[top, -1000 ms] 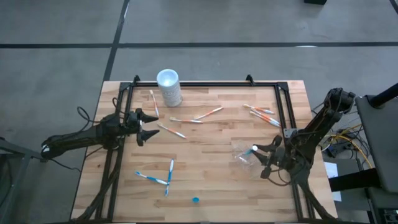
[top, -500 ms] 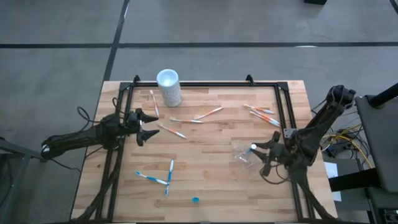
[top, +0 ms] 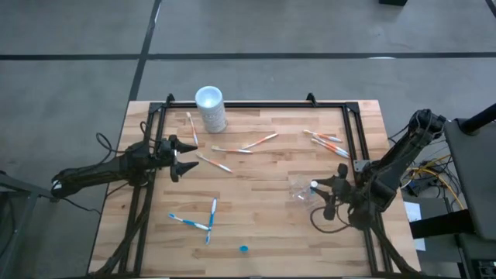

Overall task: Pick & Place toothbrushing station
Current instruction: Put the mouthwash into the middle section of the transparent organizer

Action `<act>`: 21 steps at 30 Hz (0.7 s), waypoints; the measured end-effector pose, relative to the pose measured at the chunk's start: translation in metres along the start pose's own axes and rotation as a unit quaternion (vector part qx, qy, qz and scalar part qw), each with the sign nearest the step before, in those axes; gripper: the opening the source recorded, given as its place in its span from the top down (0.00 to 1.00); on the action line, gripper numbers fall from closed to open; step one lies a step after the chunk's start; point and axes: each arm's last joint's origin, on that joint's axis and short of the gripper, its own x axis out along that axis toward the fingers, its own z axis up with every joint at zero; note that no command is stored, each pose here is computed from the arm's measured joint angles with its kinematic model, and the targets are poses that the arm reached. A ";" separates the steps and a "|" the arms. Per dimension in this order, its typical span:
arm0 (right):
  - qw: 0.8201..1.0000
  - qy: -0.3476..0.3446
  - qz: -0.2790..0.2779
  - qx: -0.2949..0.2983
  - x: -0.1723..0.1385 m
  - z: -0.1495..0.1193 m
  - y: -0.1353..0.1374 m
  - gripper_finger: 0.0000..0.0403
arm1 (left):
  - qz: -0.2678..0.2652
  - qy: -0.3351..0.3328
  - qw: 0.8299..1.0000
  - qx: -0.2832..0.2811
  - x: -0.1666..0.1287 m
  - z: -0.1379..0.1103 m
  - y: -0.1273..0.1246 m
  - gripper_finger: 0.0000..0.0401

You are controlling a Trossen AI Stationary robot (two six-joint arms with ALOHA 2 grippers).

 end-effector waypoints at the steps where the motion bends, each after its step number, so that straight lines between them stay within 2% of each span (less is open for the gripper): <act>1: 1.000 0.000 -0.001 0.009 0.002 -0.005 0.001 0.72 | 0.000 0.000 1.000 0.000 0.000 0.000 0.000 0.13; 4: 1.000 -0.012 -0.003 0.025 0.009 -0.018 0.006 0.73 | 0.000 0.000 1.000 0.000 0.000 0.000 0.000 0.13; 9: 0.998 -0.056 -0.015 0.019 0.013 -0.034 0.014 0.73 | 0.000 0.000 1.000 0.000 0.000 0.000 0.000 0.13; 21: 0.996 -0.069 -0.038 0.029 0.024 -0.057 0.024 0.73 | 0.000 0.000 1.000 0.000 0.000 0.000 0.000 0.13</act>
